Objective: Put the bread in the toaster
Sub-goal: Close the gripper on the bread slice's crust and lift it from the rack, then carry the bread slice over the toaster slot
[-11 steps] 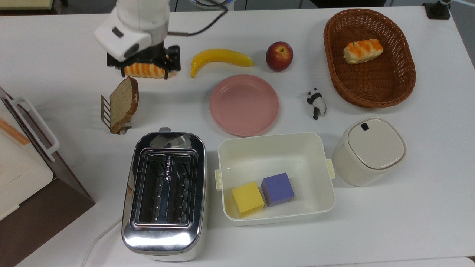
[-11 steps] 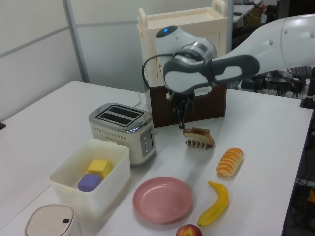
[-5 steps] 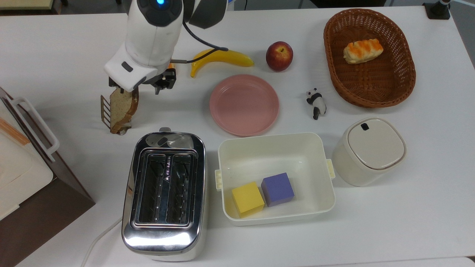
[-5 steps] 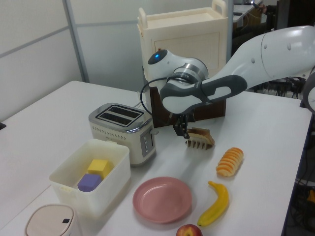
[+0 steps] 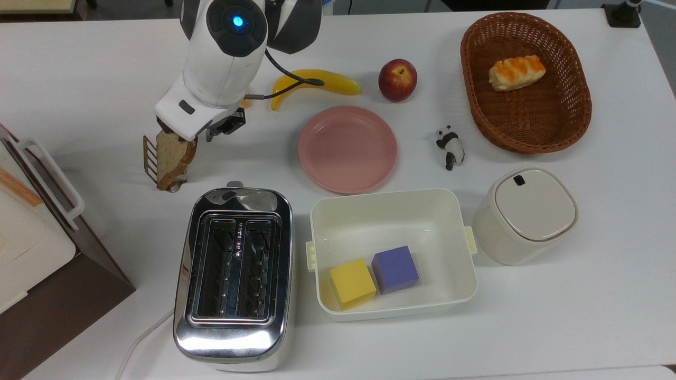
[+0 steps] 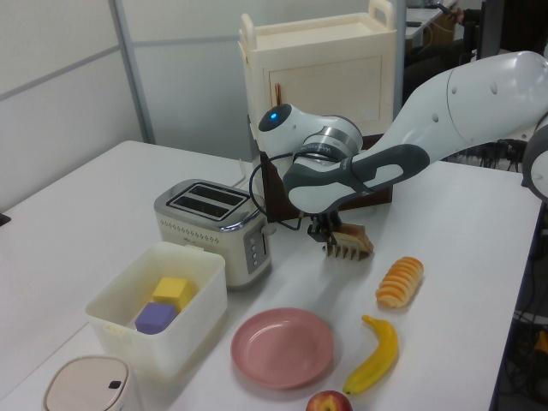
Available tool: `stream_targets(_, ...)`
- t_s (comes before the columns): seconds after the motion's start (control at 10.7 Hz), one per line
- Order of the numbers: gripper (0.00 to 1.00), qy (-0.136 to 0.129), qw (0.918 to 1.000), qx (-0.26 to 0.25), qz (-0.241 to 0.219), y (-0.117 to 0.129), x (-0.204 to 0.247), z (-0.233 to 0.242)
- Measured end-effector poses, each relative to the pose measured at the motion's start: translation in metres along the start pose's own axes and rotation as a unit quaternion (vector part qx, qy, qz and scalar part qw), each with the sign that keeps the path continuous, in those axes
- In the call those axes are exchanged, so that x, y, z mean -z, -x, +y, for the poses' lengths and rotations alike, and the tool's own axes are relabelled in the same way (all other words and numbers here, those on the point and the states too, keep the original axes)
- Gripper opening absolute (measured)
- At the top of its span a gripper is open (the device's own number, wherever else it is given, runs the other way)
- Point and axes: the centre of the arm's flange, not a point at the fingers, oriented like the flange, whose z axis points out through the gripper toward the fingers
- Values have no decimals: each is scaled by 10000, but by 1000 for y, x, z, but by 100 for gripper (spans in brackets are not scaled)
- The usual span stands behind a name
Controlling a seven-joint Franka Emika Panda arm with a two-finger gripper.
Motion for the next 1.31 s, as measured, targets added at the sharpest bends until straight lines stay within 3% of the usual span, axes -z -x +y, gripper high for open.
stream_targets(0.19,17,17,10000,-43,78,1,8,5)
stream_targets(0.28,11,37,9998,-109,187,5,20,13)
stream_targets(0.56,11,135,9959,-371,815,30,94,52)
stream_targets(0.75,10,-69,9900,-625,1259,42,136,71)
stream_targets(1.03,9,-1068,9636,-1217,2126,49,192,97)
stream_targets(1.12,9,-1307,9502,-1354,2483,47,207,99)
stream_targets(1.31,9,-1527,9206,-1840,3088,38,222,103)
